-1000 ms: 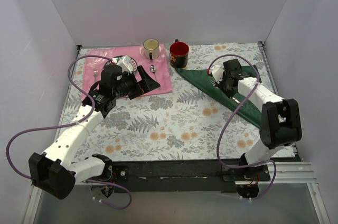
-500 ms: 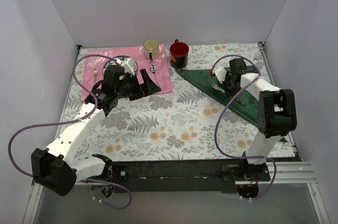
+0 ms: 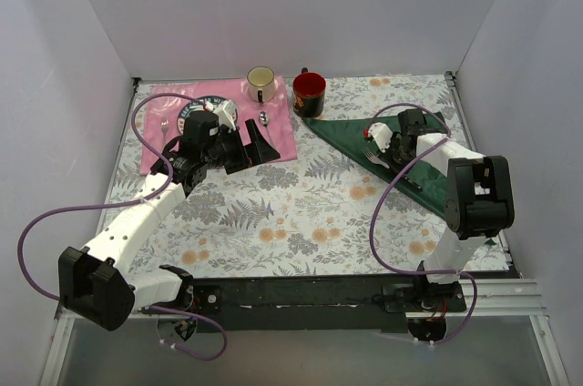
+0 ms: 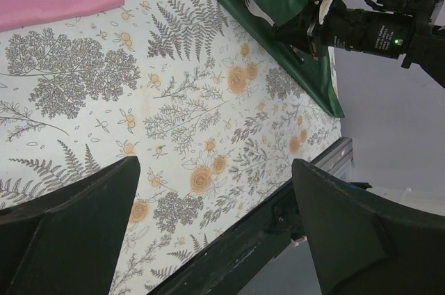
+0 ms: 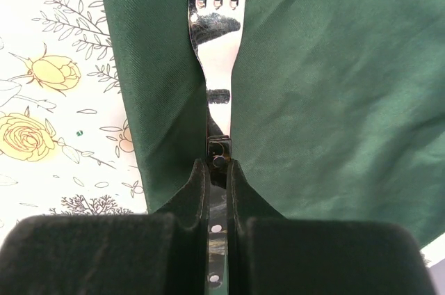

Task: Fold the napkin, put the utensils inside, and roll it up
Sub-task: Place the utensil onto the napkin

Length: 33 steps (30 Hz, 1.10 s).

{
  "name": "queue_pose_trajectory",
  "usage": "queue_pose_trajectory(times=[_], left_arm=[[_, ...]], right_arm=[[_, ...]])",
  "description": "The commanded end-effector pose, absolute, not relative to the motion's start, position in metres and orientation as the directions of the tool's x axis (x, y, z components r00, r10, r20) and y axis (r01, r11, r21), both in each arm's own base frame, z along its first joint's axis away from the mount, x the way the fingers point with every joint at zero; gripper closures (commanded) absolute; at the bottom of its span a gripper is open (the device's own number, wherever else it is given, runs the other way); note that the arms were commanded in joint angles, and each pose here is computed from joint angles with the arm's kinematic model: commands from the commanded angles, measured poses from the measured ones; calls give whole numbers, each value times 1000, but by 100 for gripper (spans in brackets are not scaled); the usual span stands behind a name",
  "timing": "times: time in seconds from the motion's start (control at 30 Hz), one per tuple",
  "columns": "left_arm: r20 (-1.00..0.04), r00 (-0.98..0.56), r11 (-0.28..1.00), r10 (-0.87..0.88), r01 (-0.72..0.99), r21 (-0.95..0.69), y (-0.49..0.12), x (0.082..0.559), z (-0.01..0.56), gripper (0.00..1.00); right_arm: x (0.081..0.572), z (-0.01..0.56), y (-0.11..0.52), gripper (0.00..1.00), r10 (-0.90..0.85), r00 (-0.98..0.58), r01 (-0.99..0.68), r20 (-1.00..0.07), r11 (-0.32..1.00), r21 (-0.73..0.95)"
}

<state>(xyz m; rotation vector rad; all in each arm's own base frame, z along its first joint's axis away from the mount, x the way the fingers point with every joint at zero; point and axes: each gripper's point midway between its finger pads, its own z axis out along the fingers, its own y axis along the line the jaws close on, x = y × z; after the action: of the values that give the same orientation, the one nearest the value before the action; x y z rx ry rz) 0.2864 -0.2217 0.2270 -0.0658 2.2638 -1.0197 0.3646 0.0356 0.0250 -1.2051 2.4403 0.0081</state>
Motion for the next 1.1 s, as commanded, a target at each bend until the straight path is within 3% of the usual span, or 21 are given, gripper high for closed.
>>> queue_pose_trajectory(times=[0.0, 1.07], left_arm=[[-572, -767, 672, -289, 263, -692, -226, 287, 247, 9], [-576, -768, 668, -279, 275, -691, -226, 282, 249, 9]], right_arm=[[374, 42, 38, 99, -766, -489, -763, -417, 607, -222], [363, 31, 34, 96, -770, -500, -761, -397, 609, -222]])
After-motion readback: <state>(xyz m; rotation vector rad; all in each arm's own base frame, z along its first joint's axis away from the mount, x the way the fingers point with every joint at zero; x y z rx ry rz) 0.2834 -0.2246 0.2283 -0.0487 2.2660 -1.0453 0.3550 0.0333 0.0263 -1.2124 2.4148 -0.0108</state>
